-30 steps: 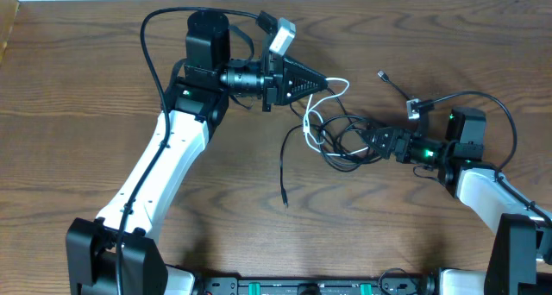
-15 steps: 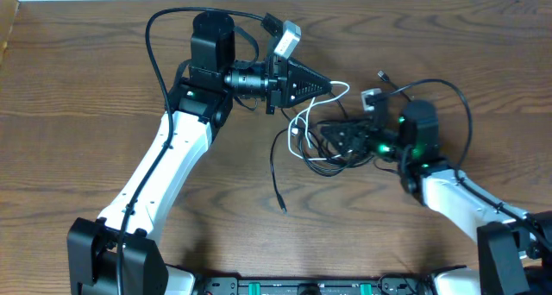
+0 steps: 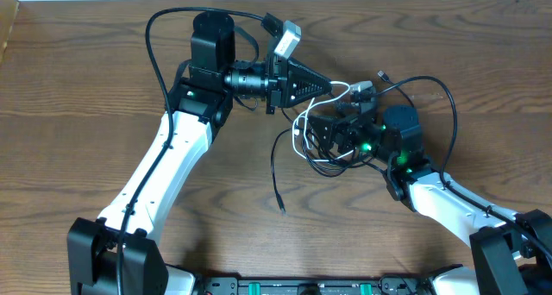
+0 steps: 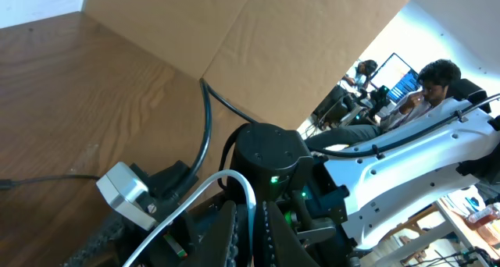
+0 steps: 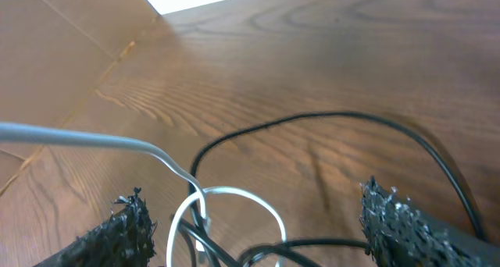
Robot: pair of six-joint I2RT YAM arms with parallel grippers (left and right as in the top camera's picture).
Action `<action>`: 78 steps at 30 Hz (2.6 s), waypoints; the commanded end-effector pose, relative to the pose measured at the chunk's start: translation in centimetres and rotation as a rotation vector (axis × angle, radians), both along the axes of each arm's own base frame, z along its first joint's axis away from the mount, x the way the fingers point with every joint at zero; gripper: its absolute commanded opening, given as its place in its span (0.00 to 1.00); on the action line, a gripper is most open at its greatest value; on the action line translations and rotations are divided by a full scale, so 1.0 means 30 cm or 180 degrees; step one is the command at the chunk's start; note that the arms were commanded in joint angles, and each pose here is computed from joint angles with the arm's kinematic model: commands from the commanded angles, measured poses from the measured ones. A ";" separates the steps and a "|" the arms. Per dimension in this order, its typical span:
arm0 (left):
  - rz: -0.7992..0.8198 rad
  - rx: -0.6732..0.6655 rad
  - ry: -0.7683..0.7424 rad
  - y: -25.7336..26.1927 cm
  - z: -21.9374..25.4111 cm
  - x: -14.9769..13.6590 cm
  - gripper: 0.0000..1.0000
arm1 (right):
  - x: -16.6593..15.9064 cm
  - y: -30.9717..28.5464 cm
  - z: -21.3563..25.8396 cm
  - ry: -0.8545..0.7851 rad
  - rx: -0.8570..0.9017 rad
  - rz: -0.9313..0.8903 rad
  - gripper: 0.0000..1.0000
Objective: Untangle cables
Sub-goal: 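Hold cables with both grippers and pull them apart over the table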
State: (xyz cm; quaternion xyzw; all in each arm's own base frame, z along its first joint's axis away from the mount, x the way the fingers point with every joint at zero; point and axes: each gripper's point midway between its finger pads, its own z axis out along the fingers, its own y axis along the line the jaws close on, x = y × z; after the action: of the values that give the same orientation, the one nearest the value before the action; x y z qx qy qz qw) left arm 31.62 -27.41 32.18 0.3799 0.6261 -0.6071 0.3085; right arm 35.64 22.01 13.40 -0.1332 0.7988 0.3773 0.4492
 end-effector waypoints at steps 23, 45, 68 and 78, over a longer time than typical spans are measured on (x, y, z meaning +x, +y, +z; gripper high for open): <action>-0.0043 -0.0111 0.0368 -0.012 0.079 -0.003 0.08 | 0.052 0.088 0.021 -0.0419 0.0093 -0.0256 0.64; 0.0053 -0.0107 0.0266 -0.021 0.076 0.013 0.08 | 0.052 0.047 0.071 -0.0422 0.0234 -0.0106 0.49; 0.0541 0.0308 0.0754 -0.074 -0.060 0.048 0.09 | 0.114 -0.292 -0.126 0.0489 -0.0047 -0.0816 0.99; 0.1284 0.1633 0.0816 -0.144 -0.367 -0.013 0.26 | 0.135 -0.613 -0.150 0.0853 0.0138 -0.1609 0.99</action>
State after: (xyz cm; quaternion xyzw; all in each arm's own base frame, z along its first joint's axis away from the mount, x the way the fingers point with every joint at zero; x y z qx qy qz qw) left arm 28.81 -32.57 24.24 0.2548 0.7951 -0.5217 0.1753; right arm 39.88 5.06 8.64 0.0995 0.8547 0.2760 0.4282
